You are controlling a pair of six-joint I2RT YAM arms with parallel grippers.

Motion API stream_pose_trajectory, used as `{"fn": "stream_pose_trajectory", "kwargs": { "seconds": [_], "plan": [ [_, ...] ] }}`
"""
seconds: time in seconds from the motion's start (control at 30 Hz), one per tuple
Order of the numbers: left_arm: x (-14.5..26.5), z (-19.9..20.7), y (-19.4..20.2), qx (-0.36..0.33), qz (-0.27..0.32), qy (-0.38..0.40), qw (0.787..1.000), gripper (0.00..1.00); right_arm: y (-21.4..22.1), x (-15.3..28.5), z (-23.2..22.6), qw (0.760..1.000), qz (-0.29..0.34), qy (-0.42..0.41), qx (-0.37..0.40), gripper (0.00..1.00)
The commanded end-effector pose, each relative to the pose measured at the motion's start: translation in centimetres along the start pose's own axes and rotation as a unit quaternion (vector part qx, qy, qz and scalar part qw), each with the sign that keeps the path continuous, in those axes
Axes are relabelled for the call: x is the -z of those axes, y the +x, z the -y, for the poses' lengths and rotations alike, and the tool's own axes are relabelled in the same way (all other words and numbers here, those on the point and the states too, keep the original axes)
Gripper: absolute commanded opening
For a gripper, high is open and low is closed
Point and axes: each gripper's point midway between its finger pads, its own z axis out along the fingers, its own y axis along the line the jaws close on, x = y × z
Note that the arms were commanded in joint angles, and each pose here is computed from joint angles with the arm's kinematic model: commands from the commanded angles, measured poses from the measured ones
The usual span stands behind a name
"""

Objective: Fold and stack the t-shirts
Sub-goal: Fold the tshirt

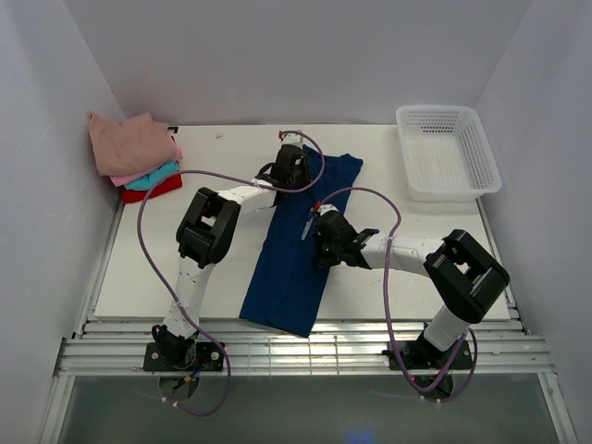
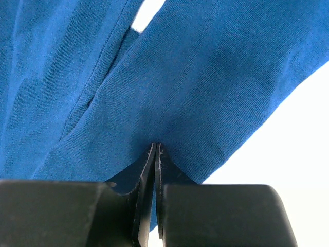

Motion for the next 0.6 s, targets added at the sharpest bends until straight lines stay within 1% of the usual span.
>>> {"fn": "stream_pose_trajectory", "kwargs": {
  "seconds": [0.0,0.03,0.1,0.23,0.3,0.4,0.43,0.57],
  "plan": [
    [-0.1,0.1,-2.4,0.007,0.026,-0.002,1.0,0.38,2.8,-0.5,0.8,0.999,-0.049,0.013,0.01,0.08],
    [-0.1,0.1,-2.4,0.007,0.025,-0.002,1.0,0.35,2.9,-0.5,0.8,0.999,-0.05,0.013,0.01,0.08],
    [-0.4,-0.1,-2.4,0.007,0.025,-0.003,1.0,0.34,3.1,-0.5,0.9,0.998,-0.053,0.014,0.01,0.08],
    [-0.5,-0.7,-1.9,0.011,0.016,-0.011,1.0,0.24,3.2,-0.6,0.9,0.998,-0.053,0.014,0.01,0.08],
    [0.0,-1.2,-1.5,0.013,0.014,-0.02,1.0,0.17,3.4,-0.8,0.9,0.998,-0.059,0.015,0.01,0.08],
    [1.1,-1.9,-2.1,0.018,0.028,-0.031,0.999,0.15,3.3,-0.9,0.7,0.998,-0.06,0.012,0.008,0.08],
    [1.3,-2.4,-1.4,0.018,0.023,-0.036,0.999,0.15,3.3,-0.9,0.7,0.998,-0.059,0.011,0.008,0.08],
    [1.9,-3.9,-0.7,0.028,0.013,-0.055,0.998,0.14,3.2,-0.9,0.6,0.998,-0.059,0.01,0.005,0.08]
  ]
}}
